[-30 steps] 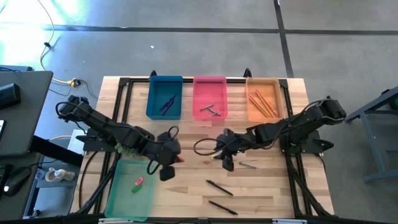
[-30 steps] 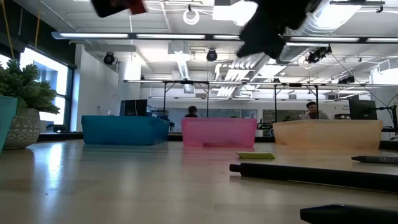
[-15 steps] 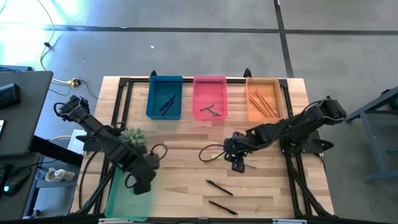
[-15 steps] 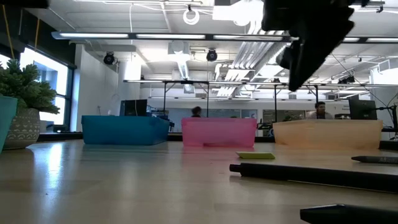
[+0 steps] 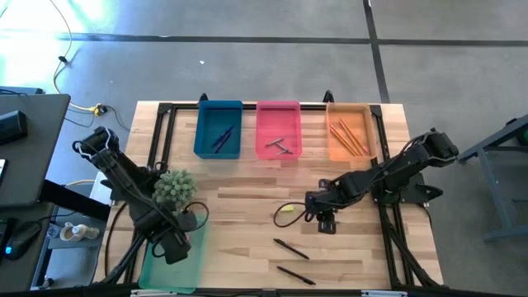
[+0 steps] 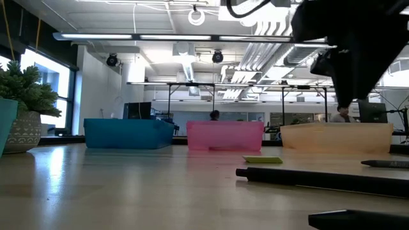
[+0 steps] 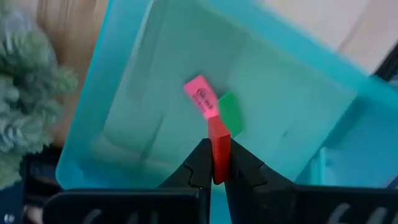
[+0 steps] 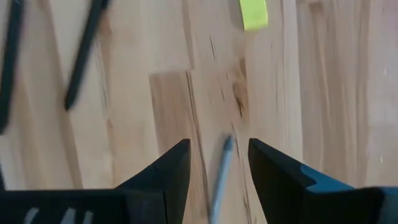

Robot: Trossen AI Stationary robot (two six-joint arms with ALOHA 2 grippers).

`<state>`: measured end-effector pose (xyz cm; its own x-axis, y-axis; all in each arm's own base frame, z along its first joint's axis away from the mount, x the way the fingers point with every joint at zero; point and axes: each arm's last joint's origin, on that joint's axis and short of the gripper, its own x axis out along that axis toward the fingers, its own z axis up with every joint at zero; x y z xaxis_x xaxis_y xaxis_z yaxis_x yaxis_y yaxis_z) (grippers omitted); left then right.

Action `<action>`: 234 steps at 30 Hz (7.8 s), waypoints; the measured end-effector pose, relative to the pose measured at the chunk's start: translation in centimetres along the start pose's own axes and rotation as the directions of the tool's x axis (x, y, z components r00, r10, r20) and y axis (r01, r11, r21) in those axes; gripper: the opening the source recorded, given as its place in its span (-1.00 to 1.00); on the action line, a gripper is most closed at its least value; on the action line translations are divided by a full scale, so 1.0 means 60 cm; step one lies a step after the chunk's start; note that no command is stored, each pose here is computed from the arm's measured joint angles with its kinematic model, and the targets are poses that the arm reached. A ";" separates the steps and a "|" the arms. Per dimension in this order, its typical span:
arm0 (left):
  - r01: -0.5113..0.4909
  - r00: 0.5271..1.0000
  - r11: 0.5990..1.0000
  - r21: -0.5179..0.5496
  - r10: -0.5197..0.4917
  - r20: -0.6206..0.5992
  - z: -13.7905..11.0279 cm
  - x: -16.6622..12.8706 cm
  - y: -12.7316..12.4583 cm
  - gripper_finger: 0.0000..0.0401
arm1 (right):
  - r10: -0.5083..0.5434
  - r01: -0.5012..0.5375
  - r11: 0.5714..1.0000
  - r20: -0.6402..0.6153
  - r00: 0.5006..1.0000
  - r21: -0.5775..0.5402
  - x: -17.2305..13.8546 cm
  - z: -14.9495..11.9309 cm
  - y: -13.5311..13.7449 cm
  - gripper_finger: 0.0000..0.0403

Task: Sort crayons/erasers/pens/pencils in bins
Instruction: Put the red eraser into the green bin, then put the gray crayon into the pink bin, then put the black pen into the blue bin

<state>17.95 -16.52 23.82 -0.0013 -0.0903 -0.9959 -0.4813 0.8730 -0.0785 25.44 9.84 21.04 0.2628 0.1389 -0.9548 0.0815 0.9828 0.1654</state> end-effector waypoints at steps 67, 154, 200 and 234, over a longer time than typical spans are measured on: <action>0.020 0.964 0.960 0.278 -0.092 0.248 -0.044 0.012 -0.034 -0.01 | 0.003 -0.042 0.997 0.503 0.864 0.066 -0.016 0.132 0.064 -0.24; -0.068 0.840 0.960 0.271 -0.091 0.535 -0.022 -0.061 0.026 -0.39 | -0.143 0.131 0.917 0.006 0.990 0.377 0.091 -0.018 0.031 -0.99; -0.278 0.682 0.961 0.012 0.188 0.707 0.174 -0.101 0.139 -0.39 | -0.458 0.268 0.836 0.339 0.822 0.479 -0.052 0.175 -0.317 -0.99; -0.007 0.651 0.991 0.135 -0.098 0.753 0.251 -0.131 0.187 -0.11 | -0.304 0.149 0.869 0.271 0.913 0.472 0.025 0.183 -0.344 -0.34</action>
<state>25.75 1.19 30.10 0.7064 0.2162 -0.6739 -0.3582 0.9305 -0.0769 34.73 -11.59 18.93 0.4761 -0.2053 -0.8551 0.5637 0.8175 0.1176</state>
